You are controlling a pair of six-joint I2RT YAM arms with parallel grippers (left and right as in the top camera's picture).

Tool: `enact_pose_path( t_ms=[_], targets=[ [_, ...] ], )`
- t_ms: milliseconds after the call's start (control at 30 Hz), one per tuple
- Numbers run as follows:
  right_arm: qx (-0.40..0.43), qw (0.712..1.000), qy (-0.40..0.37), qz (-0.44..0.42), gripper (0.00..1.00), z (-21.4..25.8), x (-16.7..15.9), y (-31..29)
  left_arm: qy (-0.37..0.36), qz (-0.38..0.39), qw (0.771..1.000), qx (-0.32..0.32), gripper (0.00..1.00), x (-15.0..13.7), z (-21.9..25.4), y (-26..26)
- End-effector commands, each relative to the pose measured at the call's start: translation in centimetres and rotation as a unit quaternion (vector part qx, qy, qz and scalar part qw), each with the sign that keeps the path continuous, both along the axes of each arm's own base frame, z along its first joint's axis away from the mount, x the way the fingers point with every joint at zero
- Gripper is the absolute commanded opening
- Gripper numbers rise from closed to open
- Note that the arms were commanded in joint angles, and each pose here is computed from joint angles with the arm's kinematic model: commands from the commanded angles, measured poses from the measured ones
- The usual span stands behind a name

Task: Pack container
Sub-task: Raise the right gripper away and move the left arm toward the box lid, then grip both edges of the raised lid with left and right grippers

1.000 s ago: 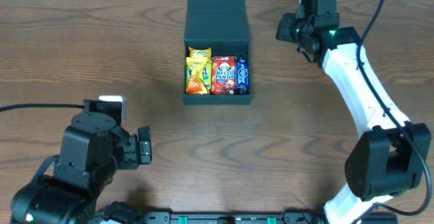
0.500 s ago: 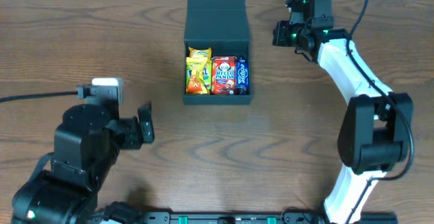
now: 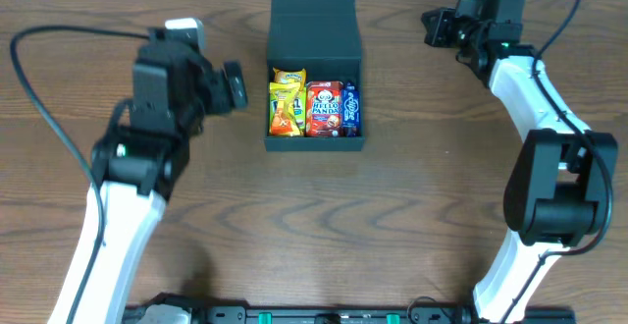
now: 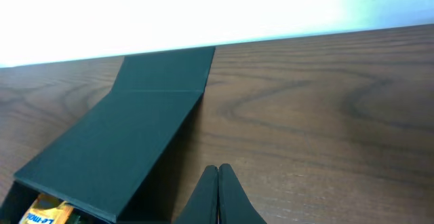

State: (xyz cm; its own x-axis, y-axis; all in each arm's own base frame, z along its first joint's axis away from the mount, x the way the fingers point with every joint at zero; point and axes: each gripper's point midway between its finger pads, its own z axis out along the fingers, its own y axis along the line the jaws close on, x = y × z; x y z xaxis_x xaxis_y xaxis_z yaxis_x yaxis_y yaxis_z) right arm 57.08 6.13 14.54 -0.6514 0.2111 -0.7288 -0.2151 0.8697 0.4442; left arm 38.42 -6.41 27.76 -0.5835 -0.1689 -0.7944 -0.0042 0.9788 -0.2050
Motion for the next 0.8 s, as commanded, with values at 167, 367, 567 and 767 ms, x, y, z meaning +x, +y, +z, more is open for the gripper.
enact_pose_path(
  t_ms=[167,367,567,767],
  targets=[
    [0.036,0.998,0.029,0.052,0.01,-0.6,-1.7,1.7,0.020,-0.062,0.985,-0.157,0.95,6.5,-4.1,0.8],
    [0.055,0.994,0.048,0.078,0.01,-0.9,-2.7,3.3,0.006,-0.081,0.970,-0.231,0.97,10.8,-5.9,2.2],
    [0.062,0.992,0.055,0.091,0.01,-0.9,-3.1,5.5,0.022,-0.108,0.956,-0.271,1.00,14.9,-7.1,2.4],
    [0.058,0.994,0.072,0.062,0.01,-1.6,-2.8,6.6,0.039,-0.136,0.937,-0.318,0.91,19.2,-8.1,1.6]
  ],
)
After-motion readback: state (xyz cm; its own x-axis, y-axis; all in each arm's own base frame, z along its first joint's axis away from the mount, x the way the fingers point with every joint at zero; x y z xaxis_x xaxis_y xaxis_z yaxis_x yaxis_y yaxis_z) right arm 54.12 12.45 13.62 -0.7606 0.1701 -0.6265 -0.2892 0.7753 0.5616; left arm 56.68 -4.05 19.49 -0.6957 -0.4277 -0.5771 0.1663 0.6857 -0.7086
